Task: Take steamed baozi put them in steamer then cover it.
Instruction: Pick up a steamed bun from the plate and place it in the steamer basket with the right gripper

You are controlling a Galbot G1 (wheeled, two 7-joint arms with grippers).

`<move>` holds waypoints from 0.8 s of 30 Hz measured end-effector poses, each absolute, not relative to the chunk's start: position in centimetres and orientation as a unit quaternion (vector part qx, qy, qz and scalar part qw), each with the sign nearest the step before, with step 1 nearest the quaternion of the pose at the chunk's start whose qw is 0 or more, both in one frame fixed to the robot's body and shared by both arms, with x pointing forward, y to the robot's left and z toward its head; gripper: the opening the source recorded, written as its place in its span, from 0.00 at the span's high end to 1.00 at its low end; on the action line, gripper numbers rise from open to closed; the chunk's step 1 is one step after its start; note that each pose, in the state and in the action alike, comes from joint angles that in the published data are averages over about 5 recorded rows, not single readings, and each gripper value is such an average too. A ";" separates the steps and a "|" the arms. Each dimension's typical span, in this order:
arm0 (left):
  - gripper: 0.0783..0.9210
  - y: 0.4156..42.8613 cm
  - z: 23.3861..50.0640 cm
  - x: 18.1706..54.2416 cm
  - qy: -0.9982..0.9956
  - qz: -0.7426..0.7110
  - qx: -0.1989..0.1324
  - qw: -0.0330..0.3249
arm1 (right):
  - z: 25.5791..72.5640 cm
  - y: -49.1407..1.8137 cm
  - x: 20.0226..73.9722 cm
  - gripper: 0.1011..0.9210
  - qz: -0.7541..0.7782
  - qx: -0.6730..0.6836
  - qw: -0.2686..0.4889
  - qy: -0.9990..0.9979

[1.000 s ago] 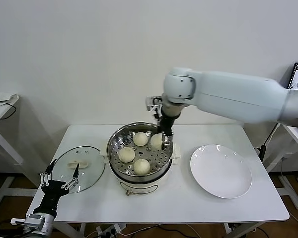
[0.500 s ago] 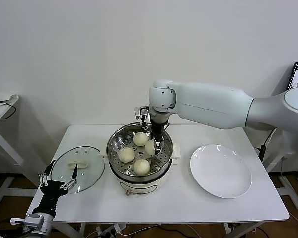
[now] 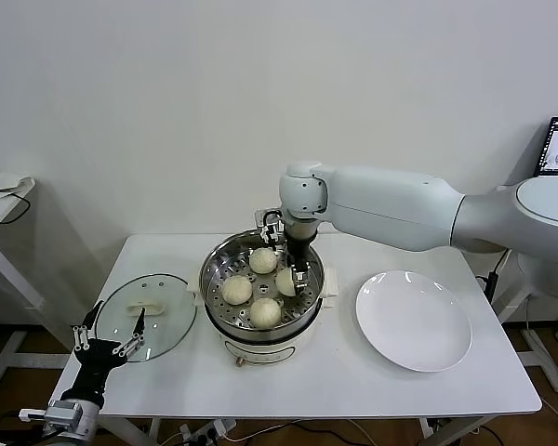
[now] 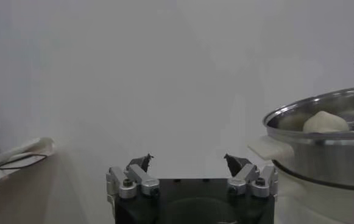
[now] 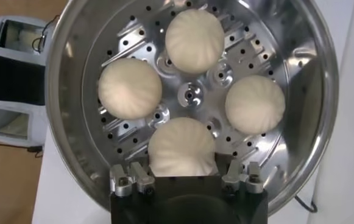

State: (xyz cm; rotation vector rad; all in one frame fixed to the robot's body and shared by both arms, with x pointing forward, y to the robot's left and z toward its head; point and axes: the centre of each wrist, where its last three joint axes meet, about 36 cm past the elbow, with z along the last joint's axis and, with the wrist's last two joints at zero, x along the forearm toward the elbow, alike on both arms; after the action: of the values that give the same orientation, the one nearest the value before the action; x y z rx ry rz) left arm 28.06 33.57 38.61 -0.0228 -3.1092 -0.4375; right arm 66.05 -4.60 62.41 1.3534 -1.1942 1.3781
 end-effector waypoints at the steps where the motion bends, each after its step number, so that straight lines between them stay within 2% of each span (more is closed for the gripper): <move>1: 0.12 33.5 38.6 28.1 -0.990 -0.139 -0.007 0.000 | 62.3 -4.6 66.1 0.26 0.550 0.540 0.422 -0.477; 17: 0.12 33.5 38.7 27.9 -0.990 -0.140 -0.007 0.000 | 60.6 -4.7 66.6 0.25 0.547 0.538 0.427 -0.478; 24: 0.12 33.4 38.7 27.9 -0.990 -0.140 -0.007 0.000 | 61.0 -5.2 66.9 0.14 0.544 0.538 0.424 -0.485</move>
State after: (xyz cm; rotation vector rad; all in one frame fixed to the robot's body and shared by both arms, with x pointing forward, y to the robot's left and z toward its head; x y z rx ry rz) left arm 27.91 33.40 38.70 -0.0234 -3.1103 -0.4391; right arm 66.88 -5.15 60.96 1.3471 -1.2132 1.3606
